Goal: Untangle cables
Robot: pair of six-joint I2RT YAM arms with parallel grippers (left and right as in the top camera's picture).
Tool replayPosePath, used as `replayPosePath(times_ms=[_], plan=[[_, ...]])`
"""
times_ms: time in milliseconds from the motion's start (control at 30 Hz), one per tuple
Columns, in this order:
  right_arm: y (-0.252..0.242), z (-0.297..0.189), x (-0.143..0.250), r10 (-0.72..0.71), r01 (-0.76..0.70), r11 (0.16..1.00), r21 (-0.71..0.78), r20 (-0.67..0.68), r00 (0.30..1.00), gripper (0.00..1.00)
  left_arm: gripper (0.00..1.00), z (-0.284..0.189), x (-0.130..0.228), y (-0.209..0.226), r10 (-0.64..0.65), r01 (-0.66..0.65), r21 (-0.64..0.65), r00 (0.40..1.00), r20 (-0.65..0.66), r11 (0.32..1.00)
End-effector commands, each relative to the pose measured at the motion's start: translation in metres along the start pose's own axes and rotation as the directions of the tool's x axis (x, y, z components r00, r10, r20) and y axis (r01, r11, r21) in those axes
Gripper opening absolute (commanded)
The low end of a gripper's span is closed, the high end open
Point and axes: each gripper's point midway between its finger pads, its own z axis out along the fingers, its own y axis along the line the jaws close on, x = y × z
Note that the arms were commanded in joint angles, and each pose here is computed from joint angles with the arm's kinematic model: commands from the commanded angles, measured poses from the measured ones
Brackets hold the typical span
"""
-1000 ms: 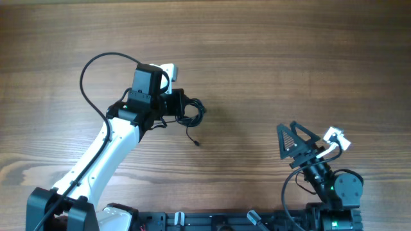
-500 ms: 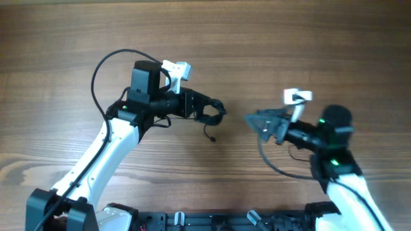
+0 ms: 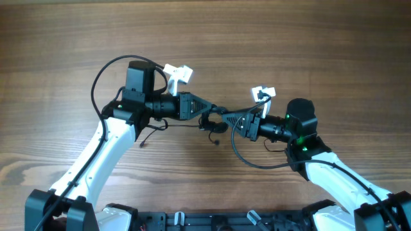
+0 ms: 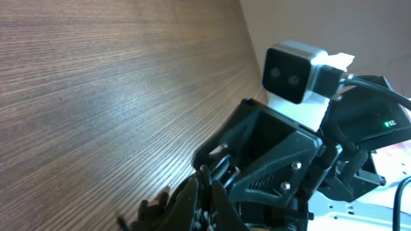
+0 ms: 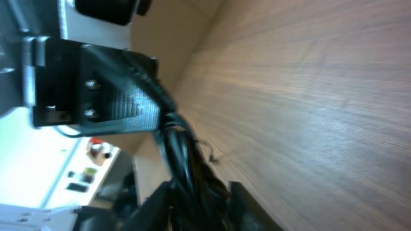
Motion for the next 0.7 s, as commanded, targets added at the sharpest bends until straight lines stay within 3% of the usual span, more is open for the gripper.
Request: replayPosePath(times_ms=[0, 100, 233, 367, 433, 533, 667], plan=[[0.006, 0.003, 0.003, 0.026, -0.027, 0.999, -0.031, -0.031, 0.999, 0.06, 0.04, -0.003, 0.0, -0.012, 0.019, -0.019, 0.047, 1.0, -0.001, 0.999], [0.005, 0.003, 0.003, 0.076, -0.077, 0.997, -0.028, -0.029, 0.997, 0.05, 0.07, -0.003, -0.003, -0.011, 0.027, -0.027, 0.04, 1.0, 0.008, 0.999], [0.002, 0.003, 0.0, 0.271, -0.271, 0.963, -0.008, -0.014, 0.963, 0.05, 0.44, -0.007, -0.01, -0.01, 0.035, -0.036, 0.038, 0.999, 0.034, 0.999], [-0.006, 0.003, -0.006, 0.339, -0.34, 0.94, 0.024, 0.037, 0.94, 0.05, 0.53, -0.034, -0.031, 0.013, -0.116, 0.116, 0.009, 0.985, 0.13, 0.993], [-0.016, 0.001, -0.015, 0.437, -0.444, 0.894, 0.05, 0.111, 0.893, 0.04, 0.66, -0.053, -0.035, 0.029, -0.186, 0.192, -0.015, 0.967, 0.173, 0.981], [-0.024, 0.0, -0.022, 0.517, -0.533, 0.844, 0.057, 0.174, 0.838, 0.04, 0.69, -0.085, -0.025, 0.036, -0.256, 0.271, -0.043, 0.943, 0.214, 0.961], [-0.024, 0.0, -0.023, 0.548, -0.564, 0.825, 0.049, 0.178, 0.817, 0.04, 0.72, -0.102, 0.004, 0.016, -0.121, 0.147, -0.127, 0.974, 0.194, 0.981]])
